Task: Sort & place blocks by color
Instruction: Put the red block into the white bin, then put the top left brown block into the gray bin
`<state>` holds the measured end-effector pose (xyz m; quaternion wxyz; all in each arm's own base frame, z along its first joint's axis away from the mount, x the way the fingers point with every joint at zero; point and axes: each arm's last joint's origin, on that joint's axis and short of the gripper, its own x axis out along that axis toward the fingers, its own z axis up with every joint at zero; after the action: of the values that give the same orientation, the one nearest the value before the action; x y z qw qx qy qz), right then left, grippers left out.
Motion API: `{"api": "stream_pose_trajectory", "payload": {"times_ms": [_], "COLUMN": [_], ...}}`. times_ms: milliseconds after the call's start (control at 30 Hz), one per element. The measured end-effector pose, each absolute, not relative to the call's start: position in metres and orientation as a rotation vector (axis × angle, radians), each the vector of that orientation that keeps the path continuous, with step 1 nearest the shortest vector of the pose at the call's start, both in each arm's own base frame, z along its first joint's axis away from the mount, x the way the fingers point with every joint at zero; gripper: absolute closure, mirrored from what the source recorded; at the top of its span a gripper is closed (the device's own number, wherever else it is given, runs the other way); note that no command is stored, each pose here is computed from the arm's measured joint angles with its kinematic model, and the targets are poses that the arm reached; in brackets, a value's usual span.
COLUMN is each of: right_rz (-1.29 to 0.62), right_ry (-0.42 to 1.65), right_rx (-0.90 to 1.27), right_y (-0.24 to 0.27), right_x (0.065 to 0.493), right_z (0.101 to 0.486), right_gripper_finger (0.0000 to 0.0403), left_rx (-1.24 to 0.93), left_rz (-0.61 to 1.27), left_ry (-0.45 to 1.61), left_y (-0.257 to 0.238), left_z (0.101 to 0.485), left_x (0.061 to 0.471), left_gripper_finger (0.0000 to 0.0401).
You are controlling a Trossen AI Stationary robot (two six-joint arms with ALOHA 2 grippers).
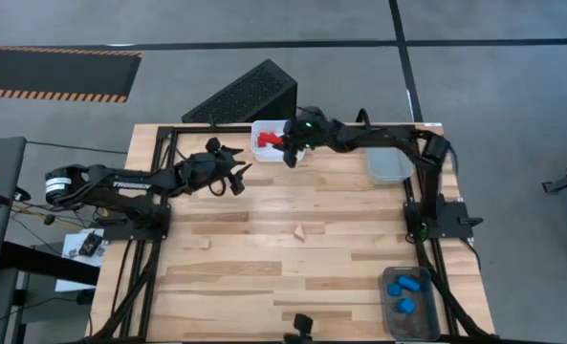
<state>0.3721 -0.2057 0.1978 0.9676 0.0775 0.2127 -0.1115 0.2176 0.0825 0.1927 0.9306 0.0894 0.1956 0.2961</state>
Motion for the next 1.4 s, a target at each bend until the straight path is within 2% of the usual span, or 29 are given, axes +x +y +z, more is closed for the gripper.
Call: {"api": "stream_pose_trajectory", "payload": {"times_ms": [300,533,900,1200,1400], "right_rz": [-0.269,-0.272,-0.276,-0.278,-0.2], "right_ry": [0.745,0.832,0.8,0.758,0.728], "right_rx": [0.316,0.368,0.352,0.263,0.237], "right_y": [-0.248,-0.259,-0.259,-0.225,-0.183], "right_x": [0.394,0.399,0.398,0.409,0.429], "right_z": [0.182,0.171,0.184,0.218,0.227], "right_gripper_finger": [0.0282,0.0251,0.0184,0.018,0.0185], "left_rx": [0.191,0.163,0.099,0.029,-0.006], "left_rz": [0.609,0.611,0.621,0.626,0.571], "left_ry": [0.438,0.487,0.534,0.621,0.678], "left_y": [0.096,0.099,0.098,0.091,0.065], "left_z": [0.19,0.185,0.18,0.176,0.182], "left_x": [0.212,0.208,0.206,0.197,0.186], "left_gripper_finger": [0.0161,0.0161,0.0161,0.0161,0.0161]}}
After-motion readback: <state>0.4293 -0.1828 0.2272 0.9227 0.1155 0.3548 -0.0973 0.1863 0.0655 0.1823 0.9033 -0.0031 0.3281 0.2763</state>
